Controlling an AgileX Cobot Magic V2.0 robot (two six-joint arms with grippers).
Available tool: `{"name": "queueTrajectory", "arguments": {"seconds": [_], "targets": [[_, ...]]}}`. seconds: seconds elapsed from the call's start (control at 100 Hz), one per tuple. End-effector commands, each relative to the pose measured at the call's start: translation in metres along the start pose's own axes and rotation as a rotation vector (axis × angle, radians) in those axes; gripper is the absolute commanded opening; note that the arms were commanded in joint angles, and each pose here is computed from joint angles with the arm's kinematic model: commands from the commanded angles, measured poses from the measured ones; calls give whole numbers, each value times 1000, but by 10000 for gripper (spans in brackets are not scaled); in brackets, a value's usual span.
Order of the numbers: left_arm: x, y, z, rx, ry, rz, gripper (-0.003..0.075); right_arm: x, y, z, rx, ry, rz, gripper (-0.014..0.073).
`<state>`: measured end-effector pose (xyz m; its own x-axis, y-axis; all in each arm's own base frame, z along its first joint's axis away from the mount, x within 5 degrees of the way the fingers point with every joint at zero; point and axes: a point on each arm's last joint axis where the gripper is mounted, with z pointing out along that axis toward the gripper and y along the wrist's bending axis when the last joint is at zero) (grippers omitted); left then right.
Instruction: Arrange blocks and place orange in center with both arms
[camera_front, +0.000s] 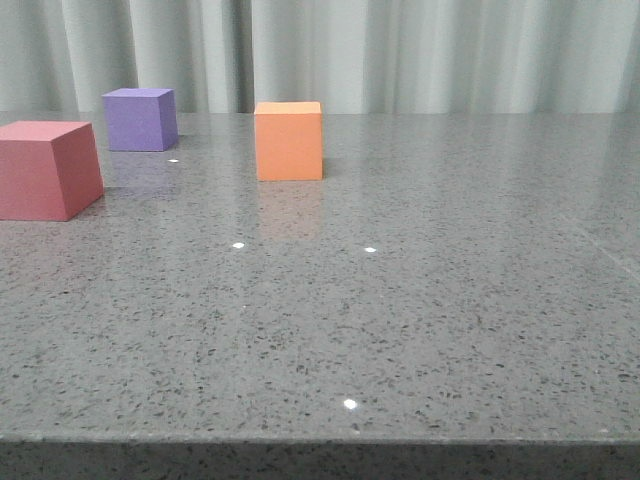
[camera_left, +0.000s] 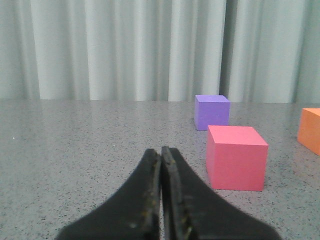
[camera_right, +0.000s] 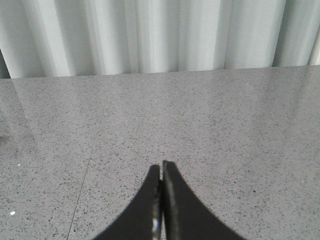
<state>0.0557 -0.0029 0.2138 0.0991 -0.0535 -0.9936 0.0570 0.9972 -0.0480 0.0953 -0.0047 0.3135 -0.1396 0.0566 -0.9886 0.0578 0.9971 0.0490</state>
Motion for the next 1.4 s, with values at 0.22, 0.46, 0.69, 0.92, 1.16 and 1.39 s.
{"name": "queueTrajectory", "arguments": {"seconds": [0.22, 0.46, 0.69, 0.92, 1.16, 1.39], "targets": [[-30, -2, -5, 7, -126, 0, -19, -15, 1, -2, -9, -106, -13, -66], [-106, -3, 3, -23, -1, -11, -19, -15, 1, -2, -9, -106, -13, -66], [-169, -3, 40, -71, 316, -17, -19, -15, 1, -2, -9, -106, -13, -66], [-187, -3, 83, -102, 557, -18, -19, -15, 1, -2, -9, -106, -13, -66], [-174, -2, 109, -109, 660, -16, -17, -15, 1, -2, -9, -106, -13, -66], [-170, -3, 114, -105, 689, -27, 319, -15, 1, -2, -9, -106, -13, -66]]}}
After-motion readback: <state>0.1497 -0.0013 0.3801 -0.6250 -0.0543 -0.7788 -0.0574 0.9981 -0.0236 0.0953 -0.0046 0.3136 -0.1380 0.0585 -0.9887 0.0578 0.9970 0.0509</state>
